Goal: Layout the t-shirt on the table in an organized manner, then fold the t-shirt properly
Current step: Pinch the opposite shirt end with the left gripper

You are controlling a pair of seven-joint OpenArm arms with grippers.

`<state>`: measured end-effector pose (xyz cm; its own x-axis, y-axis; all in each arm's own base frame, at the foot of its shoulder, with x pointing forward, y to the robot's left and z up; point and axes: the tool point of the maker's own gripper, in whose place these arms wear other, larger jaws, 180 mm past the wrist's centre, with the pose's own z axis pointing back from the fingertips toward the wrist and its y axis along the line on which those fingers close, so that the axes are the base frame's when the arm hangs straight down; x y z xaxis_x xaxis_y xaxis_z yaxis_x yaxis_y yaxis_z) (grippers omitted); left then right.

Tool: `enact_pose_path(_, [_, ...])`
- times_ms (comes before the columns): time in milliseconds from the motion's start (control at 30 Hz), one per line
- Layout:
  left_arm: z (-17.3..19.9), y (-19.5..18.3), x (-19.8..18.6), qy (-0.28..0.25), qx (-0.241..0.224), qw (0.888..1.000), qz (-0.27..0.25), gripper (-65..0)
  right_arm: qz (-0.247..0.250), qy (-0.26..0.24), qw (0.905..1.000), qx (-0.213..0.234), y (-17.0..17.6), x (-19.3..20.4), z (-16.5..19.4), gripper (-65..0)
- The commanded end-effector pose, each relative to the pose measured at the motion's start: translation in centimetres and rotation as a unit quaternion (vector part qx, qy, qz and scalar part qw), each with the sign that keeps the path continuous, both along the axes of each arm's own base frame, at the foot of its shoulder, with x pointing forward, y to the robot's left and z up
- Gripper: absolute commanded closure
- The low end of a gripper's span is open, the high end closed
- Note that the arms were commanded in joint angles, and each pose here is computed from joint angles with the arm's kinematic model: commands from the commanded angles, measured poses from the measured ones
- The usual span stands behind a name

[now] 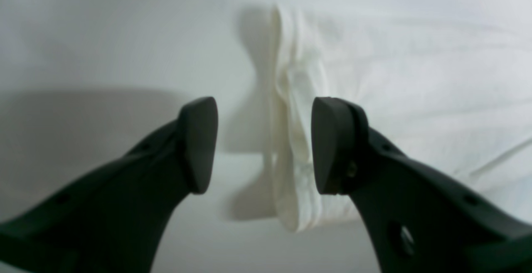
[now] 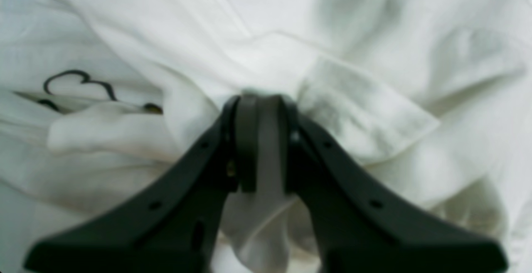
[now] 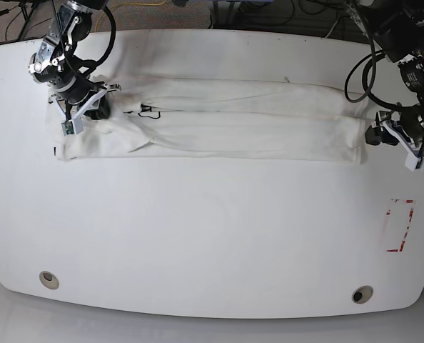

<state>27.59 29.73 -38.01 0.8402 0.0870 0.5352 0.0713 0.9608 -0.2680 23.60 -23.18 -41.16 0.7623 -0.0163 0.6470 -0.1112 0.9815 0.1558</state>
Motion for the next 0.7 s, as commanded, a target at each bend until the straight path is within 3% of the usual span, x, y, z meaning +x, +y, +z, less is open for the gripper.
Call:
enact_pose_path(0, [0.8, 0.3, 0.7, -0.013, 0.004, 1.000, -0.012, -33.9, 0.003, -0.020, 0.9998, -0.006, -0.4, 0.7, 1.0, -9.2])
enact_pose_path(300, [-1.8, -1.0, -1.3, 0.031, -0.008, 0.999, -0.030, -33.9, 0.003, -0.020, 0.9998, -0.006, -0.4, 0.7, 1.0, -9.0])
enact_pose_path(667, [-1.6, -1.2, -0.7, 0.014, -0.011, 0.999, -0.027, -33.3, 0.003, -0.021, 0.9998, -0.006, -0.4, 0.7, 1.1, -8.9])
